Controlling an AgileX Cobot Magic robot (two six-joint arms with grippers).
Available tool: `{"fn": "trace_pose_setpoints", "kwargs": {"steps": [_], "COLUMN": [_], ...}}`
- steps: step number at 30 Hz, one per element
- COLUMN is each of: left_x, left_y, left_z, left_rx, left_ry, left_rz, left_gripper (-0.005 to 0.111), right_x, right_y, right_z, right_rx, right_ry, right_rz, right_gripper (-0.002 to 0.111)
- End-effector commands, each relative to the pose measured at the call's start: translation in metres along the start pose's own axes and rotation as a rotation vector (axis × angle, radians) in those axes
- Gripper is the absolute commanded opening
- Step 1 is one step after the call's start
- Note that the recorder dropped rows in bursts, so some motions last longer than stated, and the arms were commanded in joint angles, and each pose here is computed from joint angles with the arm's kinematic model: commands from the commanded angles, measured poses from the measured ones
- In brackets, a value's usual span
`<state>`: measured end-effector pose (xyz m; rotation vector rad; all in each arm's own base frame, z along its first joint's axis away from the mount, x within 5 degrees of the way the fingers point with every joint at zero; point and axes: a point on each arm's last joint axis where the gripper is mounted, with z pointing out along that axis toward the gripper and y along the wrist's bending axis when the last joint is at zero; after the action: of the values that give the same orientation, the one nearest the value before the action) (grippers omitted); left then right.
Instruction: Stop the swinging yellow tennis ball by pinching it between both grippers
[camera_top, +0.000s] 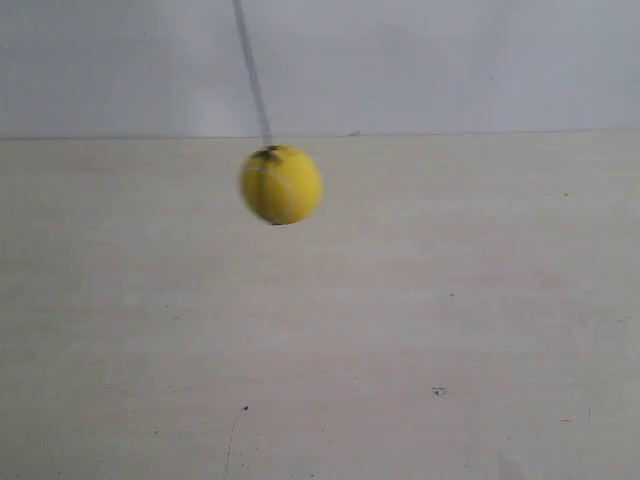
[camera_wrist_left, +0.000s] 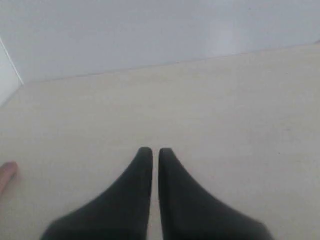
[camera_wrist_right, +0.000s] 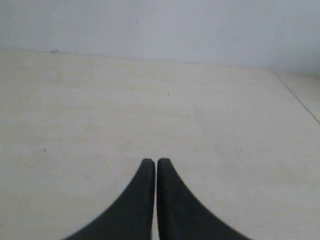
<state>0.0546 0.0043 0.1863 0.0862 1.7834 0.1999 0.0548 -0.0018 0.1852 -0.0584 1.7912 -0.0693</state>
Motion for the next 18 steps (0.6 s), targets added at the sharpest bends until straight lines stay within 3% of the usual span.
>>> {"fn": "trace_pose_setpoints", "kwargs": {"steps": [1,4,8,12,18], "left_x": [-0.015,-0.024,-0.037,-0.044,-0.045], "left_y": [0.004,0.006,0.013,0.016,0.017], "left_z": [-0.002,-0.004,-0.009,-0.013,-0.014], "left_rx": [-0.033,-0.023,-0.033,0.030,0.072], "left_ry": [-0.171,-0.276,-0.452,-0.549,-0.575], "left_rz": [-0.063,-0.292,-0.492,-0.784,-0.931], "left_gripper": [0.005,0.005,0.005,0.005,0.005], "right_x": [-0.019,-0.031,-0.049,-0.064,-0.075], "right_y": [0.000,0.000,0.000,-0.001,-0.001], "right_z": [-0.002,-0.006,-0.015,-0.026,-0.040], "right_rx": [0.001,-0.006,-0.011,-0.023,-0.141], "right_ry": [-0.207,-0.348,-0.566,-0.773,-0.962], "right_rz": [-0.005,0.038,0.052,0.076,0.300], "right_gripper": [0.000,0.000,0.000,0.000,0.000]}}
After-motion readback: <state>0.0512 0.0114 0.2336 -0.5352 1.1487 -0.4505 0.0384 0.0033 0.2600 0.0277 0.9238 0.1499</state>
